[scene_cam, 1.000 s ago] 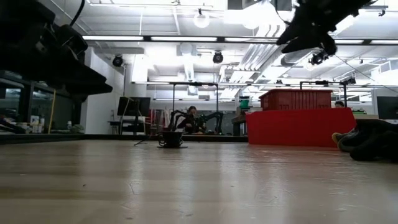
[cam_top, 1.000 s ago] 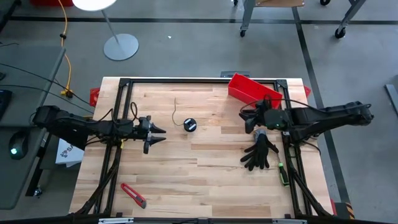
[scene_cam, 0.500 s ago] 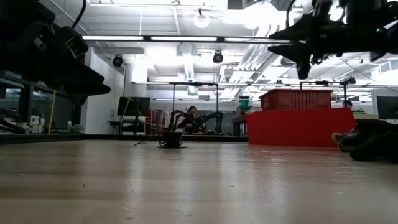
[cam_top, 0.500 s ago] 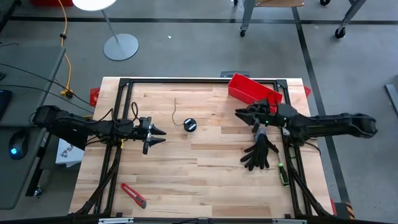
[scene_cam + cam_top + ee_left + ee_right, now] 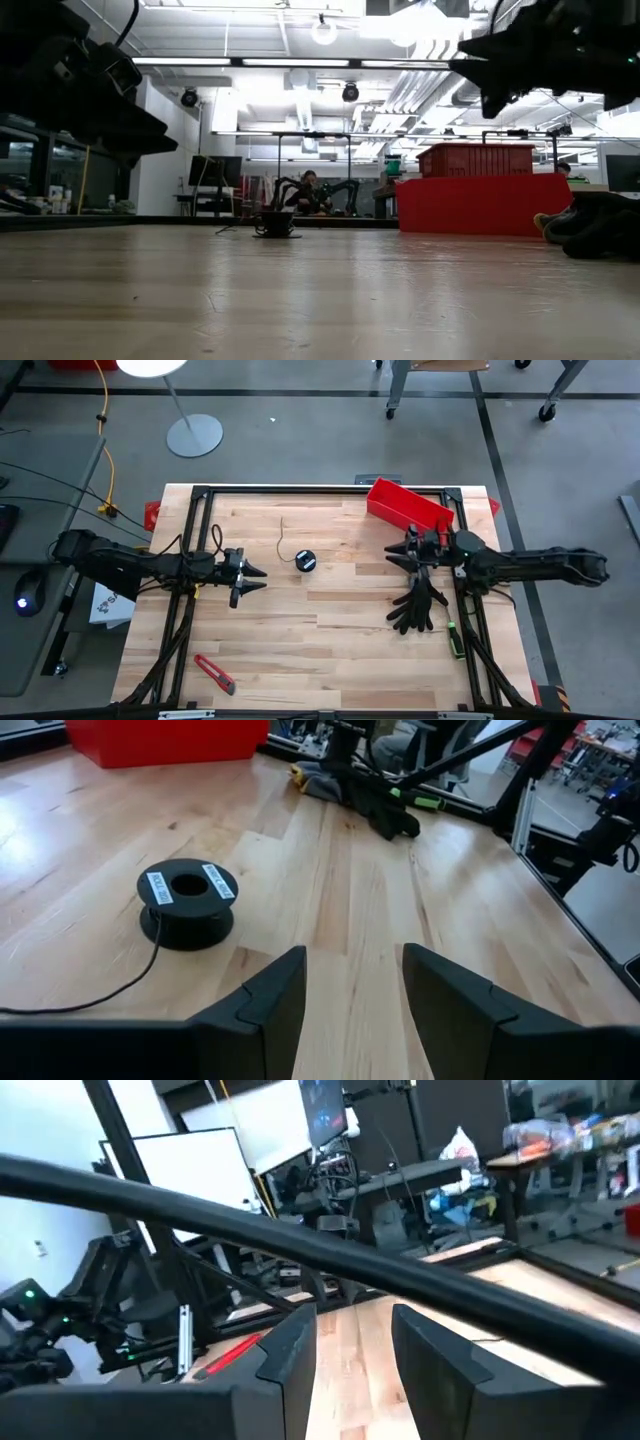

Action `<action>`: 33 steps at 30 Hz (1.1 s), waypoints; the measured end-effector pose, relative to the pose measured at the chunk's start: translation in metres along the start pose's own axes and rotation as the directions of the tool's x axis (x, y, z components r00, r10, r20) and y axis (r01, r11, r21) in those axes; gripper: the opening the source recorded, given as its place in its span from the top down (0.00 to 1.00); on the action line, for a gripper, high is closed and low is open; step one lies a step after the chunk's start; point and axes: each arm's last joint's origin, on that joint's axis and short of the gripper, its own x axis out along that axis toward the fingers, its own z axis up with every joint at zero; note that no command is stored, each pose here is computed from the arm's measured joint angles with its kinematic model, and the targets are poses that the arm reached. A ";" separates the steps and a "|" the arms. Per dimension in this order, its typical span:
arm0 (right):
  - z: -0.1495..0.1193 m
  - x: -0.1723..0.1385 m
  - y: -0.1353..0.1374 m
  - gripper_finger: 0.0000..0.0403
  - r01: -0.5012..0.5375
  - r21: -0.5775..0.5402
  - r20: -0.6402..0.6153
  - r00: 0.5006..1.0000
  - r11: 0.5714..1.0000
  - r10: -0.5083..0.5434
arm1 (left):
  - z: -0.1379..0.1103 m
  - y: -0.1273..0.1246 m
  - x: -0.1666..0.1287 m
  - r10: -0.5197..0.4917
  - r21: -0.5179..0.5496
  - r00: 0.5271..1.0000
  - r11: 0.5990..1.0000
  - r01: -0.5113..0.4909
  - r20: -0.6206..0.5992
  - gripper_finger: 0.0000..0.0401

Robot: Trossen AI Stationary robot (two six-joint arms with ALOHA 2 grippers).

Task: Coil cords
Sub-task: Return to Home Position

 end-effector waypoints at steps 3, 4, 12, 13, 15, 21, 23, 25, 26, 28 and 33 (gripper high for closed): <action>-0.003 -0.009 0.006 0.69 -0.009 -0.031 0.044 0.999 0.999 0.010 | 0.000 0.000 0.000 0.001 0.000 1.000 1.000 -0.001 -0.002 0.60; -0.004 -0.013 0.008 0.69 -0.008 -0.048 0.060 0.998 0.999 0.011 | 0.000 0.000 0.000 0.001 0.000 1.000 1.000 -0.001 -0.002 0.60; -0.016 -0.037 0.021 0.69 0.002 -0.108 0.077 0.997 0.994 0.006 | -0.001 0.000 0.000 0.005 0.001 1.000 1.000 -0.005 -0.016 0.60; -0.018 -0.038 0.022 0.69 0.003 -0.122 0.061 0.998 0.993 0.004 | -0.002 0.001 0.000 0.007 0.002 1.000 1.000 -0.007 -0.019 0.60; -0.021 -0.042 0.022 0.69 0.025 -0.158 0.030 0.999 0.987 -0.020 | -0.002 0.001 0.000 0.007 0.002 1.000 1.000 -0.007 -0.021 0.60; -0.032 -0.058 0.017 0.69 0.100 -0.262 -0.061 0.991 0.960 -0.120 | -0.002 0.001 0.000 0.007 0.001 1.000 1.000 -0.007 -0.020 0.60; -0.030 -0.058 0.018 0.69 0.091 -0.258 -0.036 0.994 0.962 -0.103 | -0.002 0.001 0.000 0.007 0.001 1.000 1.000 -0.007 -0.020 0.60; -0.032 -0.059 0.017 0.69 0.091 -0.263 -0.060 0.992 0.960 -0.111 | -0.002 0.001 0.000 0.008 0.002 1.000 1.000 -0.008 -0.023 0.60; -0.032 -0.059 0.016 0.69 0.098 -0.292 -0.057 0.991 0.951 -0.119 | -0.002 0.001 0.000 0.008 0.002 1.000 1.000 -0.008 -0.023 0.60; -0.031 -0.059 0.015 0.69 0.101 -0.380 -0.053 0.990 0.920 -0.131 | -0.002 0.001 0.000 0.008 0.002 1.000 1.000 -0.008 -0.021 0.60; -0.031 -0.059 0.014 0.69 0.073 -0.442 -0.062 0.992 0.894 -0.111 | -0.002 0.001 0.000 0.008 0.002 1.000 1.000 -0.008 -0.022 0.60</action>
